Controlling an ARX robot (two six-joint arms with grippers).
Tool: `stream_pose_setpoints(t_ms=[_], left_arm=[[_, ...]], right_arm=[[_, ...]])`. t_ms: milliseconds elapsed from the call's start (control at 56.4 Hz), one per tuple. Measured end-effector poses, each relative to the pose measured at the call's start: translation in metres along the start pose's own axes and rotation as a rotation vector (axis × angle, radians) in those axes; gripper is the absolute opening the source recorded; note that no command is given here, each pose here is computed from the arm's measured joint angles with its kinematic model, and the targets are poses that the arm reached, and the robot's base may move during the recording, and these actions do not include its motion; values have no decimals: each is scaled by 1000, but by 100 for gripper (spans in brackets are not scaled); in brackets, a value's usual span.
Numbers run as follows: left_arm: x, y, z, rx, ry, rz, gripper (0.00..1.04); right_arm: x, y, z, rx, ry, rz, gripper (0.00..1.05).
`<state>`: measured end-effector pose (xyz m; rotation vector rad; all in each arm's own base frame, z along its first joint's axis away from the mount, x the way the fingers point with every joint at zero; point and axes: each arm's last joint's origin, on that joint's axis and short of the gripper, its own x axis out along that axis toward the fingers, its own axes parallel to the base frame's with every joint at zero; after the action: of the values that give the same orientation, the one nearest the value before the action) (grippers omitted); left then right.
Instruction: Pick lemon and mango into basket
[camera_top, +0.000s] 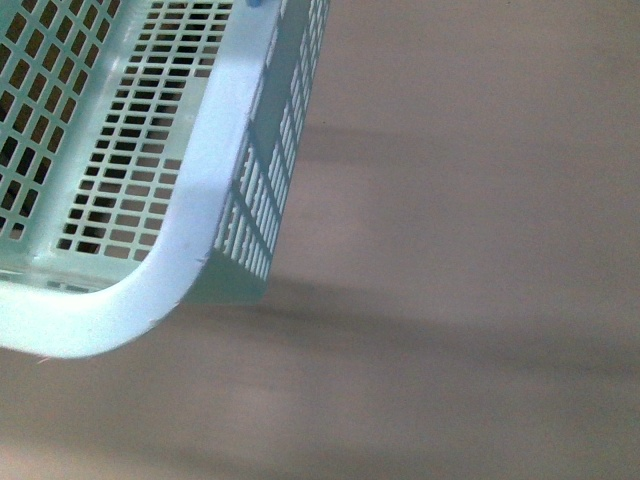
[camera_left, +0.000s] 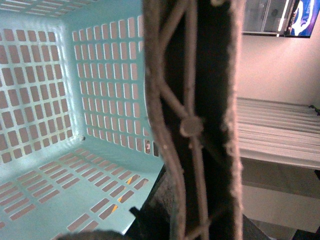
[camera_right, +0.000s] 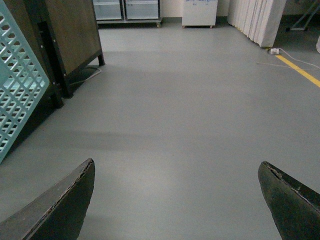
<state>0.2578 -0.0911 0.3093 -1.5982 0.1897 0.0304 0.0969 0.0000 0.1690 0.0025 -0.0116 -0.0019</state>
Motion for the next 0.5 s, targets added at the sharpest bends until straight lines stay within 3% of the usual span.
stream_pose_setpoints(t_ms=[496], left_arm=[[-1,-1,0,5,2,-2,6]], right_arm=[[0,0,0,0,0,0,96]])
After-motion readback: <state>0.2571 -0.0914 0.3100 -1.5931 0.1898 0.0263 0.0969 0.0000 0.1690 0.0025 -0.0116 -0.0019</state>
